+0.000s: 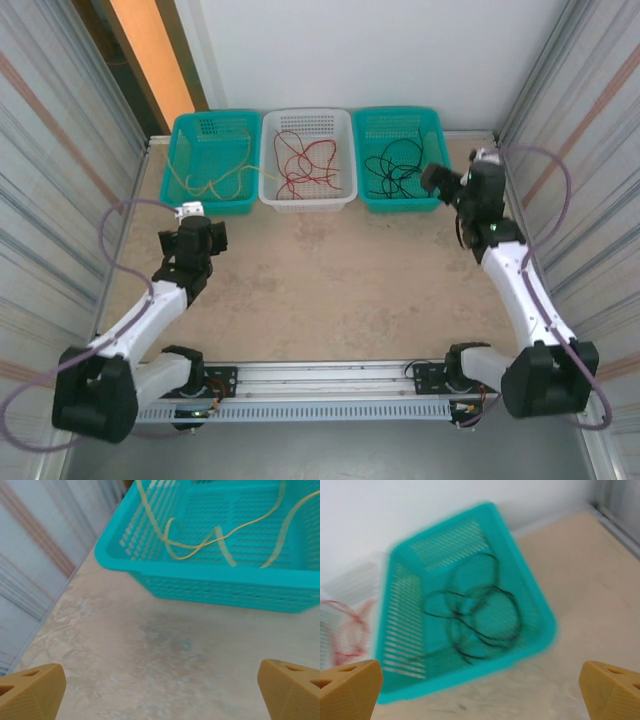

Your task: Untangle the cables

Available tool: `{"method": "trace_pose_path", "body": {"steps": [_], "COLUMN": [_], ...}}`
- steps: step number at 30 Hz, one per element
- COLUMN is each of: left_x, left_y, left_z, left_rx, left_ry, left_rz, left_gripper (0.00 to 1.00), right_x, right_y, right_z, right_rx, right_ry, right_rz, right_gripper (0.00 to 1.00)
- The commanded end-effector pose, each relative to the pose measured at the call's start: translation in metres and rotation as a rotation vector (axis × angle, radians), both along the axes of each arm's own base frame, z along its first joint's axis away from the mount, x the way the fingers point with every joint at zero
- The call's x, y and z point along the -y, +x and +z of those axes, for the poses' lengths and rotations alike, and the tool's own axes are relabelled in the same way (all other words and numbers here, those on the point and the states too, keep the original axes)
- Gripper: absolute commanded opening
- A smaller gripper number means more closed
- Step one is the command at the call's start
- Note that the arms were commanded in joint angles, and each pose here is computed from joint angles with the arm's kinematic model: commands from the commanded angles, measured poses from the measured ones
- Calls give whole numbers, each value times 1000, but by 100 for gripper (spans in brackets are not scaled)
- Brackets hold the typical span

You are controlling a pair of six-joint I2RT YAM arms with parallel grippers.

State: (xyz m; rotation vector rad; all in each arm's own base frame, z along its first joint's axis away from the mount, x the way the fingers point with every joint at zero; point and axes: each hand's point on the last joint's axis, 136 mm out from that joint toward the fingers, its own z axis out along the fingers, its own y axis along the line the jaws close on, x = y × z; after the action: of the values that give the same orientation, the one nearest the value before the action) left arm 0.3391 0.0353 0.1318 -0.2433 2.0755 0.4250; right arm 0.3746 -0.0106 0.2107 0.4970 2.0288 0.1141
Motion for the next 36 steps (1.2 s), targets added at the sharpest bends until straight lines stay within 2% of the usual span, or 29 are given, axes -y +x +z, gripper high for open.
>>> {"method": "trace_pose_path", "body": {"steps": [1,4,7,9,10,12,13,15,17,19,24,27,36], "left_x": [-5,-1,8,5,5,20,25,26,33,36,26,25,28], "left_y": [10,20,29,28,31,37,39,45,48,54,52,53,53], "left_z": [-4,-10,-8,-15,-16,-22,-28,-29,-37,-36,-39,-39,-38], "left_rx": [113,142,218,259,264,227,225,265,173,184,157,149,151], "left_ry": [-15,-21,-58,-86,-87,-108,-106,-80,-121,-104,-122,-86,-69], "left_rz": [-28,-78,-166,-154,-159,-263,-296,-305,-337,-366,-299,-271,-272], "left_gripper": [99,99,99,99,99,99,99,99,99,99,99,99,99], "right_x": [51,78,83,81,77,66,51,23,9,21,23,22,20], "right_y": [1,-9,-14,-15,-14,-5,2,14,16,15,18,17,18], "right_z": [-17,-50,-72,-83,-90,-99,-103,-110,-124,-127,-128,-128,-128], "right_rx": [-55,-143,-104,-47,-27,8,-9,50,103,100,75,76,74], "right_ry": [-191,-314,-365,-380,-383,-382,-349,-329,-300,-257,-253,-259,-271], "right_rz": [-221,-353,-368,-349,-318,-225,-133,43,151,106,101,103,106], "right_gripper": [99,99,99,99,99,99,99,99,99,99,99,99,99]}}
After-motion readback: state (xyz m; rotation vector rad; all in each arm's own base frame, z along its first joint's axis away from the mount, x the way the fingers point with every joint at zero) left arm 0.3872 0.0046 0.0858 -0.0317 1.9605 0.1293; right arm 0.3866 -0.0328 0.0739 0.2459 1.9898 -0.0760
